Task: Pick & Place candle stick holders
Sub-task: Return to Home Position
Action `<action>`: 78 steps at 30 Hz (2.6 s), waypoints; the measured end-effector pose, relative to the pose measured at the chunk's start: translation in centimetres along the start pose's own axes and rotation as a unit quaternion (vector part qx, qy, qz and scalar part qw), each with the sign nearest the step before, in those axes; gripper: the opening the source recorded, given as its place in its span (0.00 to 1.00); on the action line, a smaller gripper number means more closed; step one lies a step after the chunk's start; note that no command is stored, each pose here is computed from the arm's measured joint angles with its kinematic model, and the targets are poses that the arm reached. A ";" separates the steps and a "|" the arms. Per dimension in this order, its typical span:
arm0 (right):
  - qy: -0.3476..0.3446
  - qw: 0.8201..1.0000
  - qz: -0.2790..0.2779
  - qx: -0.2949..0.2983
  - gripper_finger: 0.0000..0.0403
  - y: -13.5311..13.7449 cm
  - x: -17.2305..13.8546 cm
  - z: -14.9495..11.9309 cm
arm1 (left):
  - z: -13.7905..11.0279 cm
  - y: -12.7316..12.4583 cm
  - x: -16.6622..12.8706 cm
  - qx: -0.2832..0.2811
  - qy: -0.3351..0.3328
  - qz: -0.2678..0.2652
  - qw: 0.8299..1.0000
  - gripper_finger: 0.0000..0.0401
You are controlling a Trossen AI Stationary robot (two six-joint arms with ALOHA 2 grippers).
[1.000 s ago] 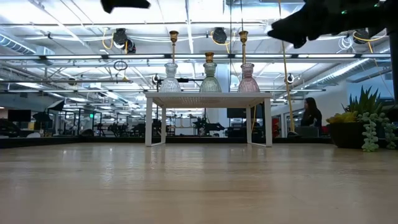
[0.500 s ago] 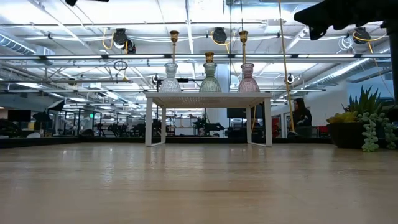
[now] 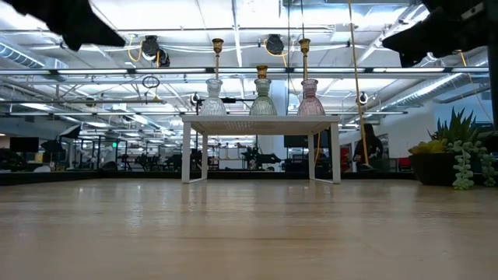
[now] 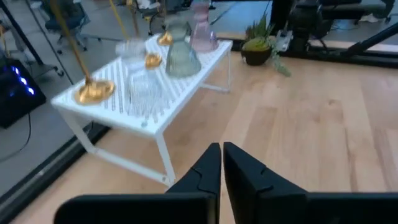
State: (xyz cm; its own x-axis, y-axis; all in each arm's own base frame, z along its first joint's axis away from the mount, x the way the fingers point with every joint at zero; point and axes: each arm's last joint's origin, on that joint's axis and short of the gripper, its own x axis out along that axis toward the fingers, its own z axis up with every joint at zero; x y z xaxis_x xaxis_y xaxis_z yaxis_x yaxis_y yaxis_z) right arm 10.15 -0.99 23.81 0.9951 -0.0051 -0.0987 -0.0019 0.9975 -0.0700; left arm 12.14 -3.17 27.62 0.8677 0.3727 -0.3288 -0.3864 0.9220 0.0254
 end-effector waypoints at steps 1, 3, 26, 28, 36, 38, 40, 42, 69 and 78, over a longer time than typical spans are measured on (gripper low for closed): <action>-0.004 1.000 0.000 0.003 0.00 0.0 -0.2 -0.2 | -0.6 0.1 0.1 -0.004 0.000 0.002 1.000 0.07; -0.015 1.000 -0.001 0.007 0.00 0.1 -0.5 -0.7 | -1.5 0.4 0.1 -0.012 -0.010 0.008 1.000 0.07; 0.002 1.000 0.003 0.009 0.00 0.6 -0.7 -5.8 | -8.2 1.2 1.4 0.015 -0.093 -0.017 0.995 0.01; 0.006 1.000 0.003 0.010 0.00 0.6 -0.7 -6.0 | -8.8 1.0 1.8 0.019 -0.107 -0.023 0.994 0.01; 0.012 1.000 0.003 0.011 0.00 0.6 -0.3 -6.8 | -10.5 0.6 2.5 0.037 -0.148 -0.064 0.986 0.07; 0.014 1.000 0.003 0.011 0.00 0.6 -0.3 -7.0 | -10.6 0.6 2.5 0.036 -0.153 -0.066 0.985 0.07; 0.013 1.000 0.003 0.011 0.00 0.6 -0.3 -7.0 | -10.7 0.6 2.6 0.035 -0.156 -0.066 0.985 0.05; -0.001 1.000 0.002 0.009 0.00 0.6 -0.3 -6.7 | -10.7 0.6 2.6 0.034 -0.157 -0.066 0.985 0.03; -0.086 0.996 -0.007 -0.015 0.00 0.5 0.2 -6.3 | -11.1 0.4 2.7 0.032 -0.135 -0.098 0.986 0.05; -0.088 0.996 -0.007 -0.015 0.00 0.5 0.2 -6.3 | -11.1 0.4 2.7 0.031 -0.135 -0.097 0.986 0.11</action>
State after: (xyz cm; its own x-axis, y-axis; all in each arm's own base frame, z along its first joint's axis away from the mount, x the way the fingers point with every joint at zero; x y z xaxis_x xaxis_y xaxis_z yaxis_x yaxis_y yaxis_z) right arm 9.69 -0.93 17.51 0.9970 -0.0046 0.0779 0.0124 0.9949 -0.1002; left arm 10.82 -2.95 16.23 0.9780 0.1960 -0.0710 -0.1930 0.9801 0.0473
